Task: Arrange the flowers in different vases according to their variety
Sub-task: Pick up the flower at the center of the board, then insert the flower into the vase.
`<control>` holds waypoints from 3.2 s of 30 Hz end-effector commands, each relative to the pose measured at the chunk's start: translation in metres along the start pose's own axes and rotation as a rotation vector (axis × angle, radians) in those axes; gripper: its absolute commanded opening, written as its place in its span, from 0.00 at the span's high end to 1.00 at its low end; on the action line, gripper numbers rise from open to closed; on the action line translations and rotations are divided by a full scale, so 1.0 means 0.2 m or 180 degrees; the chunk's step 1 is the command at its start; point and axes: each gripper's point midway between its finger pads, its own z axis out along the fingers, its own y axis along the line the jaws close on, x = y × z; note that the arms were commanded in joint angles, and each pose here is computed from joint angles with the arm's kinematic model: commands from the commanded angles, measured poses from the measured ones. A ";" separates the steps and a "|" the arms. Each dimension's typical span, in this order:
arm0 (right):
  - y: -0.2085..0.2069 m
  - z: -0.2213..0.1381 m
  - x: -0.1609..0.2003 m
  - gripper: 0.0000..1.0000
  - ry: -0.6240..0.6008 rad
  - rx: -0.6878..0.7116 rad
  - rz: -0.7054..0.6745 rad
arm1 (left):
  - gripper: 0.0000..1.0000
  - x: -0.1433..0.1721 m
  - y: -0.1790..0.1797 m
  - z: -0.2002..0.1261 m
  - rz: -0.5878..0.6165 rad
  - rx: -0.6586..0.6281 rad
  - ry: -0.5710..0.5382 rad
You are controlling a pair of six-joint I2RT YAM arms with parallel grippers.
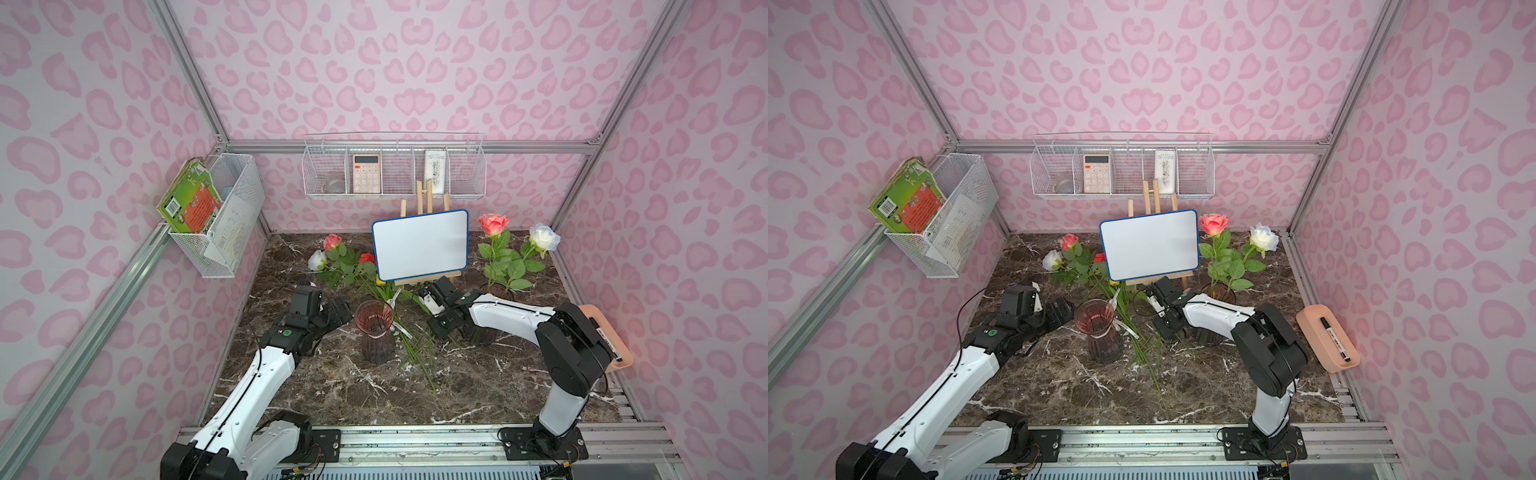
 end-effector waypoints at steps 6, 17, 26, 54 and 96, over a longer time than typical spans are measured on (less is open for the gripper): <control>0.05 -0.26 -0.06 1.00 -0.0322 -0.0019 -0.0116 | 0.01 0.00 0.01 -0.04 -0.0020 -0.0002 -0.0058; 0.28 -0.69 -0.10 1.00 -0.0962 -0.0812 -0.0355 | 0.01 -0.02 0.01 -0.09 -0.0011 0.0011 -0.0129; 0.26 -0.67 -0.11 1.00 -0.0926 -0.0845 -0.0261 | 0.01 -0.02 -0.01 -0.08 -0.0005 0.0065 -0.0109; 0.25 -0.53 0.06 1.00 -0.0451 -0.0877 -0.0056 | 0.28 -0.06 -0.68 0.45 0.0497 0.1038 0.0670; 0.61 -1.90 -0.76 1.00 -0.4475 -0.1866 0.0008 | 0.08 -0.24 -0.21 -0.28 0.0393 0.0238 -0.0569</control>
